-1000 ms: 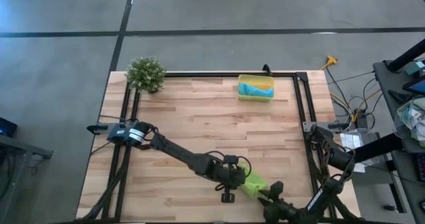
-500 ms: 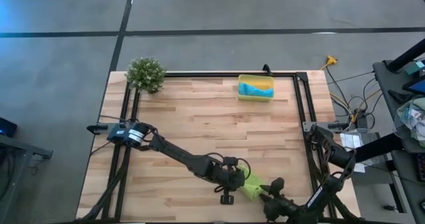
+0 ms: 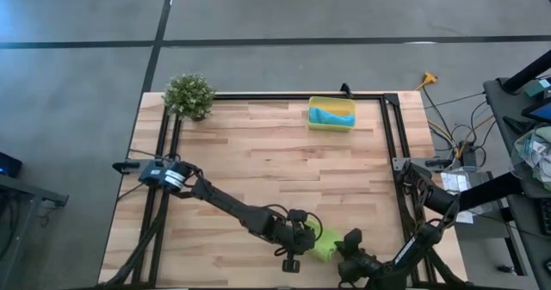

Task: Roll microfiber towels into tight, uniform cylinder then place into a basket
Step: Roll the green microfiber towel

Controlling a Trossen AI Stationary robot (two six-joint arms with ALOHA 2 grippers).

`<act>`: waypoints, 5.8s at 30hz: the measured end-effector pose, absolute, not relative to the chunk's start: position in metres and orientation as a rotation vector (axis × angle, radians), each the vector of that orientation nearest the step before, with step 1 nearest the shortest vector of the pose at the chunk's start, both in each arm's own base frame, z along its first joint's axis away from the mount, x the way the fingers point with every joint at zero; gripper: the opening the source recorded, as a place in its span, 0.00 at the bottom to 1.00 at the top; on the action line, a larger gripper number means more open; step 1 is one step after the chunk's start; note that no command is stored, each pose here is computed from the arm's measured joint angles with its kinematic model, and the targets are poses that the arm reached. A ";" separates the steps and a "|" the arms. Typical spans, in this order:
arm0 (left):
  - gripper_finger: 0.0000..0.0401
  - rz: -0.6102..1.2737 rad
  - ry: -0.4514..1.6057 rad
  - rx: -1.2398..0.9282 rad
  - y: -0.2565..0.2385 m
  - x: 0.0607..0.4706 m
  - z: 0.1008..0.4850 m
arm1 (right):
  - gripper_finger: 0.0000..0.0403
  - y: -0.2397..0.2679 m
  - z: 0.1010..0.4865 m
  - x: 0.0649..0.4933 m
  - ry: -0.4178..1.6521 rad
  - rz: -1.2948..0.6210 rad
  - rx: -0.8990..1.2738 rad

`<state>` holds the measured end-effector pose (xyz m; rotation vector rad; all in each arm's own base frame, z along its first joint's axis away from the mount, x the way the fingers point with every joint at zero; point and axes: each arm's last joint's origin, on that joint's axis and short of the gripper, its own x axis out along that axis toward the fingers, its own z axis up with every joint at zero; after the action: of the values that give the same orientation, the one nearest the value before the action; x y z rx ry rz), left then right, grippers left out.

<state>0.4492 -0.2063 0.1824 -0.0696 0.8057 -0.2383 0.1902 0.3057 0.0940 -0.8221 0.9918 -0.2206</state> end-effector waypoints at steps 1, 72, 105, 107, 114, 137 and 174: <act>0.01 -0.240 0.806 -0.069 -0.207 0.449 0.182 | 0.05 0.305 0.094 0.191 1.008 -0.205 -0.849; 0.01 -0.455 0.902 -0.529 -0.148 0.488 0.129 | 0.37 0.333 0.116 0.147 0.869 0.253 -1.829; 0.01 -0.512 0.926 -0.598 -0.138 0.489 0.129 | 0.34 0.332 0.094 0.193 0.799 0.272 -2.117; 0.01 -0.512 0.926 -0.596 -0.138 0.489 0.129 | 0.34 0.331 0.094 0.195 0.804 0.248 -2.071; 0.01 -0.515 0.923 -0.591 -0.138 0.490 0.129 | 0.19 0.330 0.096 0.198 0.803 0.204 -1.980; 0.01 -0.562 0.834 -0.332 -0.130 0.479 0.171 | 0.02 0.337 0.097 0.189 0.727 -0.129 -1.019; 0.01 -0.529 0.779 -0.137 -0.204 0.442 0.157 | 0.17 0.365 0.108 0.179 0.698 0.092 -1.254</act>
<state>0.4417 -0.2040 0.1573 -0.1369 0.7790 -0.5289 0.1789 0.3652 0.1076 -1.2535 0.6984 0.0919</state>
